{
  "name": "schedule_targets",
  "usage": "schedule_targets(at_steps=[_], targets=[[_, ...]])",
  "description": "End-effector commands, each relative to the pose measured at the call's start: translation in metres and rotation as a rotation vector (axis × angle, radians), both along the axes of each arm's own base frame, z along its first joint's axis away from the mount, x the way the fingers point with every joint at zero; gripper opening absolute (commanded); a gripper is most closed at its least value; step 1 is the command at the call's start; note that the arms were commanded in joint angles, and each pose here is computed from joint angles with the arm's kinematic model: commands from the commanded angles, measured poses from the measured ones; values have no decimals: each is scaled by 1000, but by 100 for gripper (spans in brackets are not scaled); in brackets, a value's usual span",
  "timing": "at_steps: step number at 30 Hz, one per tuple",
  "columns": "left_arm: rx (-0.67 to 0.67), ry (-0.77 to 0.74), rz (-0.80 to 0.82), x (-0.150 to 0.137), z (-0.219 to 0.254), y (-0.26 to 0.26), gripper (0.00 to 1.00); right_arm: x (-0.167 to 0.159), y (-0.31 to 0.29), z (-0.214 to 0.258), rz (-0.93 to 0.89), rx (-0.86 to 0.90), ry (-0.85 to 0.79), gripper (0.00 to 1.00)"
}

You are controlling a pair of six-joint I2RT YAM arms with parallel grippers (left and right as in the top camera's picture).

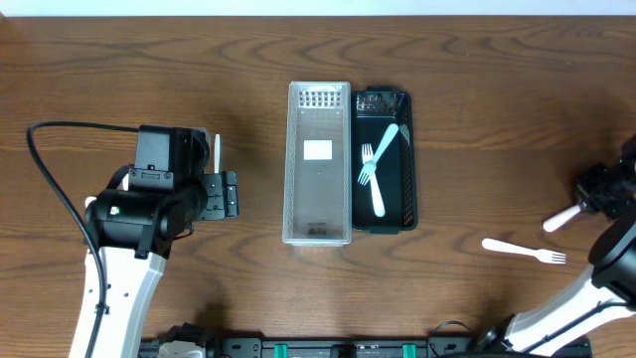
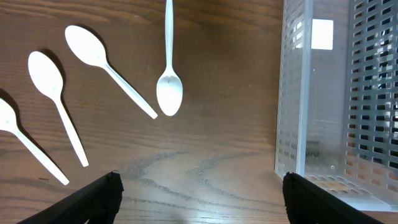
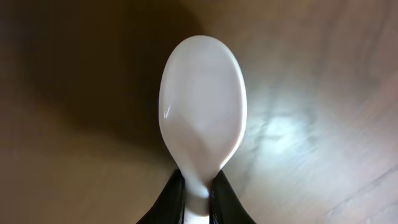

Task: Pack container
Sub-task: 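Carry the spoon into the dark green basket and release it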

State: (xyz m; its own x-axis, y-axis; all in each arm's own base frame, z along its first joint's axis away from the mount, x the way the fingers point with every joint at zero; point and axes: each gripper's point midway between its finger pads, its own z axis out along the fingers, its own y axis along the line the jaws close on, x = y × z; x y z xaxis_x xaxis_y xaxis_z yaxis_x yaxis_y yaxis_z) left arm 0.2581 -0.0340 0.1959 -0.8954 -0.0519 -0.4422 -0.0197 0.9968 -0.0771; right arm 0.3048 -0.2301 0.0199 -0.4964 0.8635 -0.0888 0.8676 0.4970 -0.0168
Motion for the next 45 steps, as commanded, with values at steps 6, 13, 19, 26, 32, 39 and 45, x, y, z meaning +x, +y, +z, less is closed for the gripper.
schedule_targets(at_steps=[6,13,19,26,32,39,45], targets=[[-4,-13,-5,2,5,0,84,89,108,169,385,-188,-418,1],[-4,-13,-5,2,5,0,84,96,270,195,764,-119,-513,1],[-4,-12,-5,2,5,0,84,85,355,167,926,-50,-454,1],[-3,-3,-5,0,2,0,85,75,398,100,1017,-4,-284,1],[-2,7,-5,-1,-2,0,89,72,406,49,1031,21,-160,3],[-2,6,-5,-1,-2,0,93,78,408,40,1034,18,-170,29],[-2,3,-5,0,-1,0,98,97,414,69,1071,0,-266,56]])
